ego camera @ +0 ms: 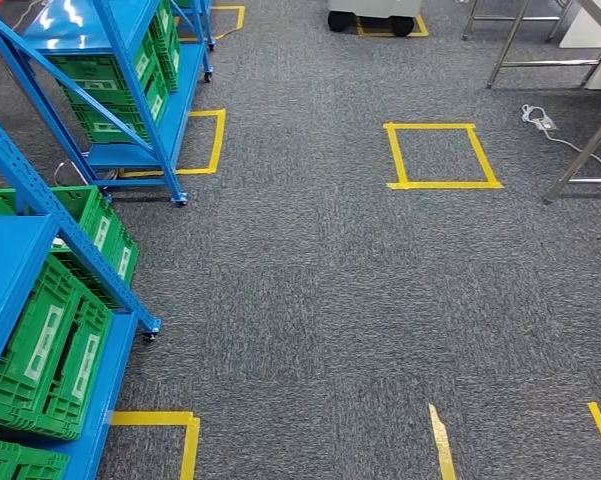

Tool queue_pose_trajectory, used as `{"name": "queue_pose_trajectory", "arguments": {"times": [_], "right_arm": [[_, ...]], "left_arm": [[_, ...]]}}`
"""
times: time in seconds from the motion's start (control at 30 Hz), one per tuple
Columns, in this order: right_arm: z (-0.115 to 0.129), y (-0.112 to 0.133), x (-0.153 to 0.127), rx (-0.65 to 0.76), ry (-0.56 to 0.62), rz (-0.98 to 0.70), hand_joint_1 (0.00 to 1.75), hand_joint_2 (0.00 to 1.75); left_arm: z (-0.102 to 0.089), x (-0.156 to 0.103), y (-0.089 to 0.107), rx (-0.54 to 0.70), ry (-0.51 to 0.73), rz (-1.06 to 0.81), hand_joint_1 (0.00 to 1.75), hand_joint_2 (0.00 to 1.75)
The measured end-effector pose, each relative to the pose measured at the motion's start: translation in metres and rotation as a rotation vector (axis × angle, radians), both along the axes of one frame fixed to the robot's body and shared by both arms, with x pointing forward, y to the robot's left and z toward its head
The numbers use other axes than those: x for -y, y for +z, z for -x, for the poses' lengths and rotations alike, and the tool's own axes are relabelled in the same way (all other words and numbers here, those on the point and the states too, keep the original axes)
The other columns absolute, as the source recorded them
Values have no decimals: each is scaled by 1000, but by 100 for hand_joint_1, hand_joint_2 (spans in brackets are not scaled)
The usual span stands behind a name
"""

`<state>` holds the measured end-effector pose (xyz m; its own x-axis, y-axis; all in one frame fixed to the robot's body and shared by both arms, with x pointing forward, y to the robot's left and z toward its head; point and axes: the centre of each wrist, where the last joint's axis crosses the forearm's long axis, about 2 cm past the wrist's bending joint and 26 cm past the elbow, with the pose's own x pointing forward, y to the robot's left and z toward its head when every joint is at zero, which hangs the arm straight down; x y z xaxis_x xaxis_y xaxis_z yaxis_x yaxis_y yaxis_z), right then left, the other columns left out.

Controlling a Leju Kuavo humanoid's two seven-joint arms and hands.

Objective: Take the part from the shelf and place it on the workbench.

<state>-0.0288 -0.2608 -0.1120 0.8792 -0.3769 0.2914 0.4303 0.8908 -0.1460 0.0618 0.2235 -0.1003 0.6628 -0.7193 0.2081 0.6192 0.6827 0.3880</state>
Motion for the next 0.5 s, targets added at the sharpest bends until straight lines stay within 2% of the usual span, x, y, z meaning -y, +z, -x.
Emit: {"name": "queue_pose_trajectory", "arguments": {"times": [0.5], "right_arm": [[-1, 0, 1, 6, 9, -4, 0, 0]], "left_arm": [[0, -1, 0, -4, 18, 18, 0, 0]]}}
